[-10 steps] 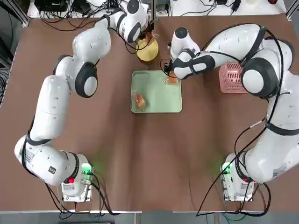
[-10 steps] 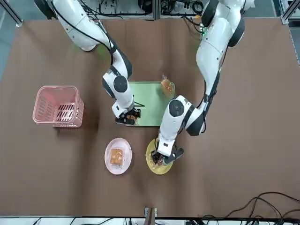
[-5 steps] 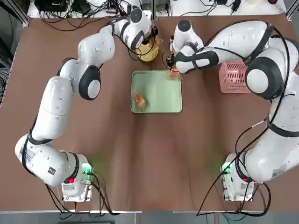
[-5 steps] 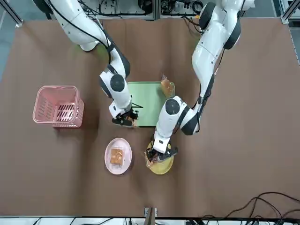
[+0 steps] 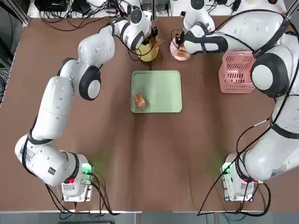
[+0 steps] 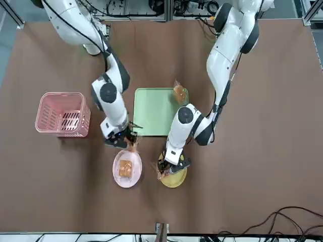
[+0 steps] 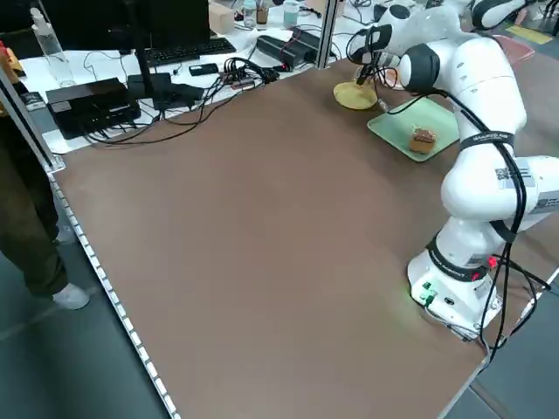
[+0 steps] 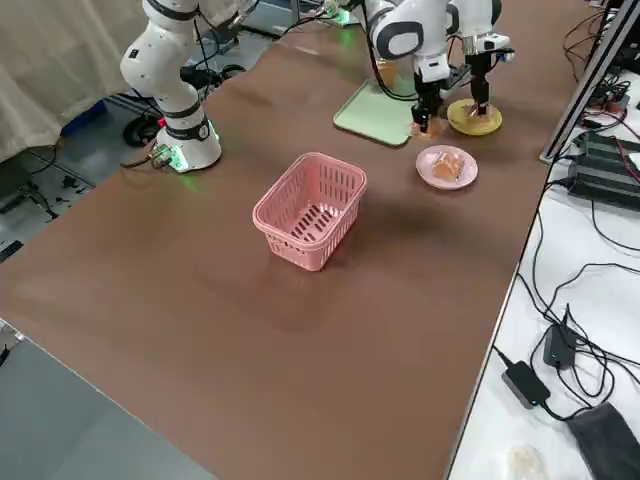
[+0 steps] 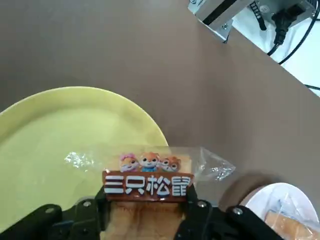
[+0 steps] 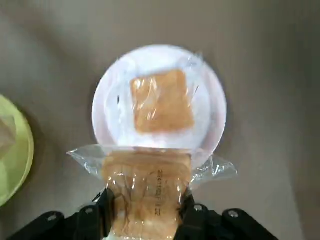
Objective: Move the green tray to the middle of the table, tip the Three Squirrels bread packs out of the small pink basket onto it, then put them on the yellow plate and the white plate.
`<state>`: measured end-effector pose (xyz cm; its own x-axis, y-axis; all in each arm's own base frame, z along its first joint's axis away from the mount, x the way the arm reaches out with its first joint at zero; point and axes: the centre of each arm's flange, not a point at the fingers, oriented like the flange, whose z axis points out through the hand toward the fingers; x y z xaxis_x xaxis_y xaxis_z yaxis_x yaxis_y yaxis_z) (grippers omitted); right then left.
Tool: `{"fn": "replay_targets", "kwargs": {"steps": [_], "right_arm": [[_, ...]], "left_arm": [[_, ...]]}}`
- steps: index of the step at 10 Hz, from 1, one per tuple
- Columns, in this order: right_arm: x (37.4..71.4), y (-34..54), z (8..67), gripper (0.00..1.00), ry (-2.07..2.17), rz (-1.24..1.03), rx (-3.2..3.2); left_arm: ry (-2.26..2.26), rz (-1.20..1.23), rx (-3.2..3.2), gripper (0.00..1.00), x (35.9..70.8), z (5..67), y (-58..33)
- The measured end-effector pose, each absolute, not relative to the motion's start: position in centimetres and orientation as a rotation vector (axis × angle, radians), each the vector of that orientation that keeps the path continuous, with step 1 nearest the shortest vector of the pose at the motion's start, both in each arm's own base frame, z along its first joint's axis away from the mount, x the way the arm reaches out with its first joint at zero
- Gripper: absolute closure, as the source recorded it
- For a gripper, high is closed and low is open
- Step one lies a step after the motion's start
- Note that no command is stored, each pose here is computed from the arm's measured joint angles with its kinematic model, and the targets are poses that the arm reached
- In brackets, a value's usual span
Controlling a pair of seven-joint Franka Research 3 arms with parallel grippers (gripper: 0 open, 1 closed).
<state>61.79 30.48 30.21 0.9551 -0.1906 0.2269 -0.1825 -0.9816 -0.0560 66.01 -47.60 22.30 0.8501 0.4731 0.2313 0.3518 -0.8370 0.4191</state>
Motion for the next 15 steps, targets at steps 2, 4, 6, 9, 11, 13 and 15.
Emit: {"fn": "replay_targets", "kwargs": {"steps": [2, 4, 6, 9, 11, 13, 15], "right_arm": [[64.3, 28.9, 30.4, 0.46, 0.281, -0.407, -3.076], [66.1, 28.7, 29.5, 0.46, 0.294, -0.424, -3.067], [67.8, 28.4, 29.1, 0.46, 0.303, -0.451, -3.057], [68.7, 27.8, 28.6, 0.51, 0.283, -0.472, -3.060], [68.7, 28.3, 27.3, 0.54, 0.268, -0.479, -3.046], [68.6, 28.5, 26.0, 0.54, 0.258, -0.468, -3.047], [68.8, 28.5, 25.7, 0.54, 0.256, -0.474, -3.043]], "left_arm": [[0.616, 0.465, 2.664, 0.30, 66.0, 22.2, -47.6], [0.617, 0.463, 2.665, 0.24, 66.0, 22.0, -47.5], [0.617, 0.461, 2.667, 0.20, 66.0, 21.7, -47.5], [0.630, 0.460, 2.697, 0.01, 67.3, 24.0, -46.2], [0.669, 0.340, 2.768, 0.00, 67.4, 28.0, -45.3], [0.683, 0.189, 2.839, 0.00, 65.9, 31.3, -45.2], [0.646, 0.110, 2.904, 0.00, 63.7, 32.1, -44.9]]}}
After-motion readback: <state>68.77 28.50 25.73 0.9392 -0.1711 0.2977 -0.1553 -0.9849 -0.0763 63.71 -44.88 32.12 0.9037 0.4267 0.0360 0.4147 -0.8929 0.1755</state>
